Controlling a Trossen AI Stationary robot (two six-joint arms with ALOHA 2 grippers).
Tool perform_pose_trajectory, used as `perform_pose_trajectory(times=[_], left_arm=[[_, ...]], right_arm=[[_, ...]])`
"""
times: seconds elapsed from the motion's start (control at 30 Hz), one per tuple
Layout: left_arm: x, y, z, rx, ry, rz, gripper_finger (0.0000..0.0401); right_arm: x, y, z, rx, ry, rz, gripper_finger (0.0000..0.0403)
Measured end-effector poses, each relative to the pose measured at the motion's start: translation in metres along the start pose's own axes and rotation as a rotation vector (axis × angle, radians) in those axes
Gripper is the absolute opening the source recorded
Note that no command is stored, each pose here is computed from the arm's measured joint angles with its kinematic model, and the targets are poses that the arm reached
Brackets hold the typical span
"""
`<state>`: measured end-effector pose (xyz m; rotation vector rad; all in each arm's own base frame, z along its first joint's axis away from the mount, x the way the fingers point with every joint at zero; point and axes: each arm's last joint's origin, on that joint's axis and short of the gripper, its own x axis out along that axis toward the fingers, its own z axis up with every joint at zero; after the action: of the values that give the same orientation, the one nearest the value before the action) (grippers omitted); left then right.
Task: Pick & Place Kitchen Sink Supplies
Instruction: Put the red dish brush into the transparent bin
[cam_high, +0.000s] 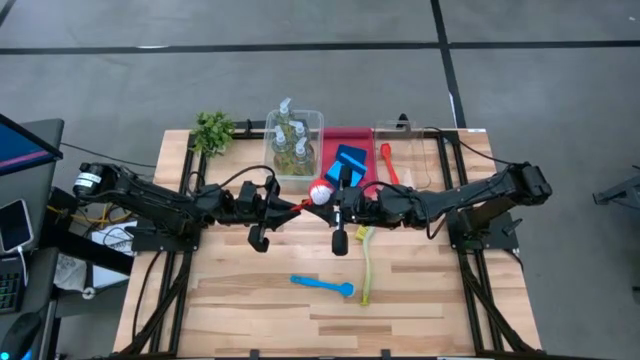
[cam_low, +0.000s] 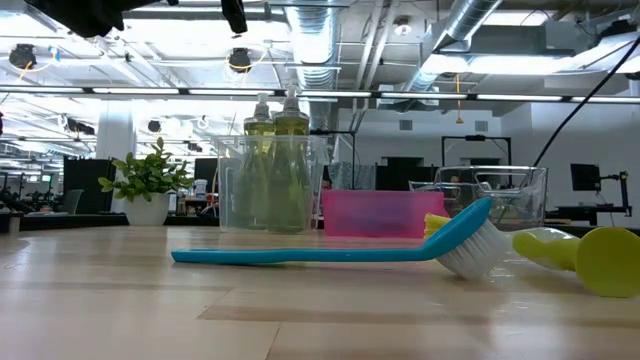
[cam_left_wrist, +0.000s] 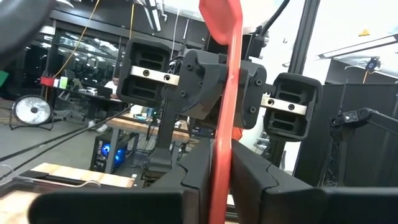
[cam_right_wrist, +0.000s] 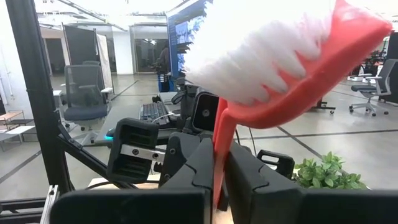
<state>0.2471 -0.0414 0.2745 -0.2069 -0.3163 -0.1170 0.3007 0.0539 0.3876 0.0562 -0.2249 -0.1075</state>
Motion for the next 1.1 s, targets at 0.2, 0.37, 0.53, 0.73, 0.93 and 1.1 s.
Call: perform_pose_trajectory(times=[0.2,0.37,0.53,0.73,0.93,1.1], left_arm=[[0.0,0.0,0.0,-0.003,-0.006,0.004,0.0072],[0.0,0.0,0.0,-0.001,-0.005,0.004,0.0099],[0.0,0.0,0.0,0.011,-0.004,0.004,0.0137],[-0.002,0.0,0.005,0.077,-0.02,0.016,0.0185],[-0.003,0.001,0.008,0.115,-0.029,0.027,0.0208],[-0.003,0.005,0.007,0.116,-0.014,0.046,0.021]], right_arm=[[0.0,0.0,0.0,-0.003,0.001,-0.001,0.0009],[0.0,0.0,0.0,-0.003,0.003,-0.002,0.0009],[0.0,0.0,0.0,-0.005,0.005,-0.003,0.0009],[-0.003,-0.003,0.002,-0.013,0.016,-0.009,0.0009],[-0.011,-0.007,0.009,-0.023,0.049,-0.037,0.0009],[-0.023,-0.011,0.018,-0.032,0.07,-0.063,0.0009]])
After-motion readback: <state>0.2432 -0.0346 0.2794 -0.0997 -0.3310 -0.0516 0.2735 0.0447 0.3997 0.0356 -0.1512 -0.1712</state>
